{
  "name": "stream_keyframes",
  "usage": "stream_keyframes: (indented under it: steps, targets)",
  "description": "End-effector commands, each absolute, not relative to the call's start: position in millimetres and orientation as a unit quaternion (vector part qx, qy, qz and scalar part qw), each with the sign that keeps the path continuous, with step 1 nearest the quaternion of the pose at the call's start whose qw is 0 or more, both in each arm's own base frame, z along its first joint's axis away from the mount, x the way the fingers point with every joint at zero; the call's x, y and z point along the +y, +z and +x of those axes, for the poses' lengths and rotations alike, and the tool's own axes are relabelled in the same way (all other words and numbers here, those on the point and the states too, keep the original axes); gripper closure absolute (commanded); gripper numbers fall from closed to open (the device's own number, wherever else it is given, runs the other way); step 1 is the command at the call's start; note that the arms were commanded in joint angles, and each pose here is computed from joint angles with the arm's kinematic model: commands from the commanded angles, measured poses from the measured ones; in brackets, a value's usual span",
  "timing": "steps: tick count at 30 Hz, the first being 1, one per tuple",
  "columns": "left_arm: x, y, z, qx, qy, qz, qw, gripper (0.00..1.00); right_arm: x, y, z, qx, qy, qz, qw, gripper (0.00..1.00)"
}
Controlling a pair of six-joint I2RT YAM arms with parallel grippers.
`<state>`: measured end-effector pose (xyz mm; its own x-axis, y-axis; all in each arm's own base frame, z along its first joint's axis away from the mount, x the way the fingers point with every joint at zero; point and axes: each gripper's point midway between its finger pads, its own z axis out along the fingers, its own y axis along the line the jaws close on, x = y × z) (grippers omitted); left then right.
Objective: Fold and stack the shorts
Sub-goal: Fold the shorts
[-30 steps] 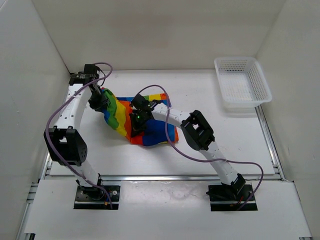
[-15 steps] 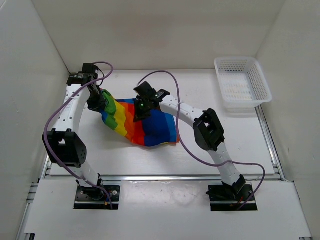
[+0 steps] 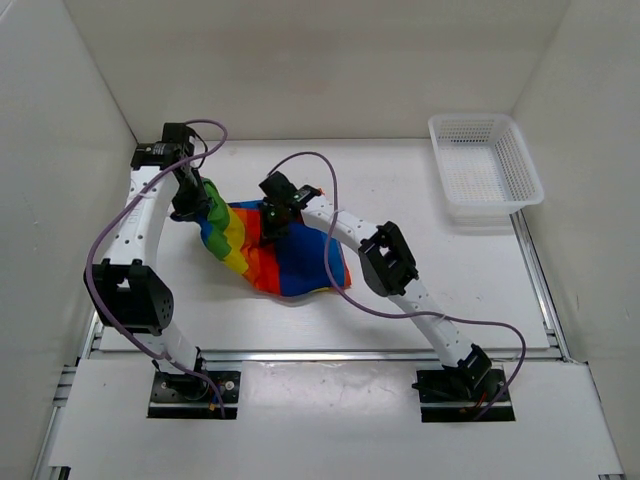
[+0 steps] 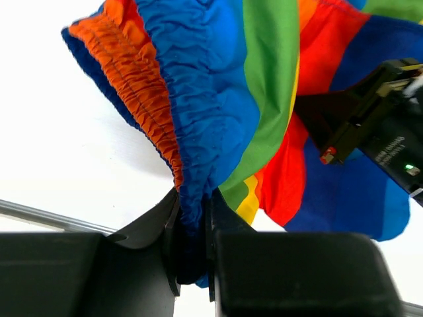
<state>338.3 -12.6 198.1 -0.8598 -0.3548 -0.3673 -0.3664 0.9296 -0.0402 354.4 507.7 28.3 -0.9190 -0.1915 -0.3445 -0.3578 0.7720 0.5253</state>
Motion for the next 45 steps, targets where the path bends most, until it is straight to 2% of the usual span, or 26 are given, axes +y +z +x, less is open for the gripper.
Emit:
stream_keyframes:
  steps: [1, 3, 4, 6, 8, 9, 10, 11, 13, 16, 22, 29, 38, 45]
  targets:
    - [-13, 236, 342, 0.954, 0.000, -0.177, 0.242, 0.90, 503, 44, 354, 0.933, 0.291, -0.152, 0.147, 1.00]
    - [-11, 237, 345, 0.954, 0.005, -0.172, 0.244, 0.90, 498, 57, 350, 0.932, 0.292, -0.152, 0.148, 1.00]
    - [-9, 234, 346, 0.955, 0.011, -0.173, 0.240, 0.90, 493, 90, 358, 0.925, 0.304, -0.147, 0.175, 1.00]
    - [-6, 240, 355, 0.956, 0.021, -0.157, 0.247, 0.90, 474, 102, 364, 0.928, 0.295, -0.133, 0.185, 1.00]
    - [-6, 249, 361, 0.955, 0.027, -0.141, 0.259, 0.90, 449, 147, 375, 0.920, 0.304, -0.115, 0.221, 1.00]
    - [-10, 249, 365, 0.955, 0.026, -0.137, 0.261, 0.90, 436, 153, 380, 0.921, 0.295, -0.103, 0.235, 0.98]
    - [-9, 253, 366, 0.955, 0.027, -0.130, 0.266, 0.90, 415, 182, 388, 0.913, 0.304, -0.088, 0.259, 0.94]
    - [-14, 253, 366, 0.956, 0.025, -0.124, 0.266, 0.90, 395, 165, 385, 0.923, 0.284, -0.076, 0.247, 0.91]
    - [-22, 253, 369, 0.958, 0.019, -0.108, 0.266, 0.90, 358, 179, 391, 0.924, 0.277, -0.048, 0.257, 0.89]
    - [-41, 244, 373, 0.963, 0.031, -0.068, 0.258, 0.90, 302, 156, 387, 0.940, 0.232, -0.021, 0.248, 0.87]
    - [-86, 222, 377, 0.963, 0.103, 0.009, 0.248, 0.90, 246, 94, 353, 0.965, 0.190, 0.000, 0.183, 0.86]
    - [-139, 199, 371, 0.957, 0.161, 0.084, 0.228, 0.90, 253, 50, 333, 0.973, 0.190, -0.021, 0.129, 0.90]
    - [-213, 179, 365, 0.958, 0.111, 0.151, 0.218, 0.90, 263, 20, 333, 0.974, 0.202, -0.019, 0.097, 0.96]
    - [-244, 167, 364, 0.962, 0.064, 0.174, 0.201, 0.90, 272, 11, 328, 0.974, 0.206, -0.025, 0.087, 0.99]
